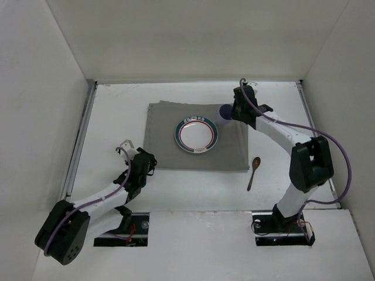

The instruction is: Set the dinner table for one person

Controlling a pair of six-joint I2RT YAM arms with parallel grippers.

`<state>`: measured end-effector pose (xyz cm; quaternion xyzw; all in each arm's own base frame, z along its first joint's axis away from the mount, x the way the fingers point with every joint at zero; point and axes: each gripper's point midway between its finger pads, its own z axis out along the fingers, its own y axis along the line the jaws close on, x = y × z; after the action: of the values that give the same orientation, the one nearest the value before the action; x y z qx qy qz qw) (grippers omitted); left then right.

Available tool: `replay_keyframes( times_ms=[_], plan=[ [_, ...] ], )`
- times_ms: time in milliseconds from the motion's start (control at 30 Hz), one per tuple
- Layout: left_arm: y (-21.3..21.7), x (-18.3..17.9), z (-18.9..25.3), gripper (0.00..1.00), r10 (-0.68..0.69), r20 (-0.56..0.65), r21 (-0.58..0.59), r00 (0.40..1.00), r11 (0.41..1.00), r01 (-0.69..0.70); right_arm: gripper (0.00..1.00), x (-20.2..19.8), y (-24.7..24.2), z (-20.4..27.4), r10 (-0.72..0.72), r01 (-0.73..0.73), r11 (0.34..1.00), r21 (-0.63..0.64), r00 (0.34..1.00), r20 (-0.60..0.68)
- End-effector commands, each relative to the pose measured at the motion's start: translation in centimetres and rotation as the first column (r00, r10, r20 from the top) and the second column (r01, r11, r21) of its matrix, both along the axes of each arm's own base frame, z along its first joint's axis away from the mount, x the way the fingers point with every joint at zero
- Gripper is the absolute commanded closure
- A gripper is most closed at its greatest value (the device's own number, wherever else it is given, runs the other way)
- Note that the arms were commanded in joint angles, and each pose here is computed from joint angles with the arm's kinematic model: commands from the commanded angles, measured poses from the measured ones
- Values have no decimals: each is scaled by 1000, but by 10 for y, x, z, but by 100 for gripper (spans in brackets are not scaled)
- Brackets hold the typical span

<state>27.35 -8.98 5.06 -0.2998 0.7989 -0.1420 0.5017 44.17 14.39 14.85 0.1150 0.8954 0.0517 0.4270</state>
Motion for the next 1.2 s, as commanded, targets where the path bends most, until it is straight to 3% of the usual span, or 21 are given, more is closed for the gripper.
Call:
replay_keyframes(
  times_ms=[0,367,567,700,900,1167],
  plan=[
    [8,-1,-4,66,24,-9,41,1000,999,-23,91,28,-7,24,-48,48,999,-4,996,79],
    [11,0,-5,61,37,-22,65,999,997,-36,90,48,-25,-7,-102,103,994,-32,995,16],
    [15,0,-7,57,52,-41,93,998,994,-48,81,52,-23,-20,-98,98,995,-38,995,-8],
    [13,1,-9,56,48,-51,105,998,994,-42,62,51,-21,-7,-87,88,996,-23,996,25],
    [13,1,-9,55,53,-49,109,997,993,-48,44,43,-20,31,-73,72,997,14,992,103],
    [13,0,-10,60,56,-54,110,997,993,-50,29,13,-27,63,-79,70,996,58,979,186]
  ],
)
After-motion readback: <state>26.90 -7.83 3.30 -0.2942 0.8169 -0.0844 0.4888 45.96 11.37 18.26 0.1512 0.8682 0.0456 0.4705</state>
